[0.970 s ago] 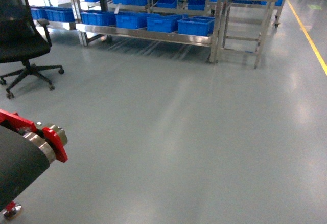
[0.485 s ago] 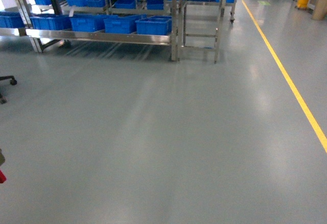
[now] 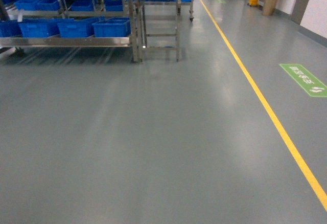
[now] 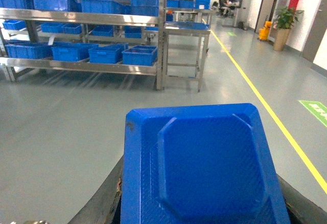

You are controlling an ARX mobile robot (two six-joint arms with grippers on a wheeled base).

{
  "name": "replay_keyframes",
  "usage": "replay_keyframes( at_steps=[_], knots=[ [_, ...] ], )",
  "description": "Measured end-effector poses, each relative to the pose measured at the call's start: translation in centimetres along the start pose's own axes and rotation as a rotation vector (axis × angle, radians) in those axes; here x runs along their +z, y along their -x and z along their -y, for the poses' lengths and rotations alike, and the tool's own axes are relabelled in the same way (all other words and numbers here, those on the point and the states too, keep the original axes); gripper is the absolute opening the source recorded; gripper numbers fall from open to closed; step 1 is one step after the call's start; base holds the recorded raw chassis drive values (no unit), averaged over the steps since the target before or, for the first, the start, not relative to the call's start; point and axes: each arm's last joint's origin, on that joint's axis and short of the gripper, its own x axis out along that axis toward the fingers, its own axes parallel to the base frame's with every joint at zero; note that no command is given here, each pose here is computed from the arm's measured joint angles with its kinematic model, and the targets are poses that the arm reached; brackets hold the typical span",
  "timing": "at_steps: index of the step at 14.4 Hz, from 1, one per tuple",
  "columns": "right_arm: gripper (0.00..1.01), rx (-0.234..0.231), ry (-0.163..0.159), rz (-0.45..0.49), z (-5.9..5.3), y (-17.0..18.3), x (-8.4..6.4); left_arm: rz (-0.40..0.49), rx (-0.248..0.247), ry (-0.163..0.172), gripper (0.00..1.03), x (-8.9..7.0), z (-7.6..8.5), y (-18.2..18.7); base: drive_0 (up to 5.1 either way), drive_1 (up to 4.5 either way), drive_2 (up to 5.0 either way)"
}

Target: Pick blue part to blue bin on bottom shelf

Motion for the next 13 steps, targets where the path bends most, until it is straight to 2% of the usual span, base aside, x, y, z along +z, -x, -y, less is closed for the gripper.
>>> replay_keyframes(
  at_steps=[5, 13],
  knots=[
    [0.98, 0.0, 0.0, 0.0, 0.0, 0.0, 0.0, -0.004, -0.001, 0.0, 0.44, -0.03, 0.01, -0.02, 0.0, 0.0, 0.0],
    [0.98, 0.0, 0.0, -0.001, 0.0, 0.0, -0.01, 0.003, -0.002, 0.0, 0.44, 0.03, 0.01, 0.0, -0.1, 4.12, -4.3]
  ],
)
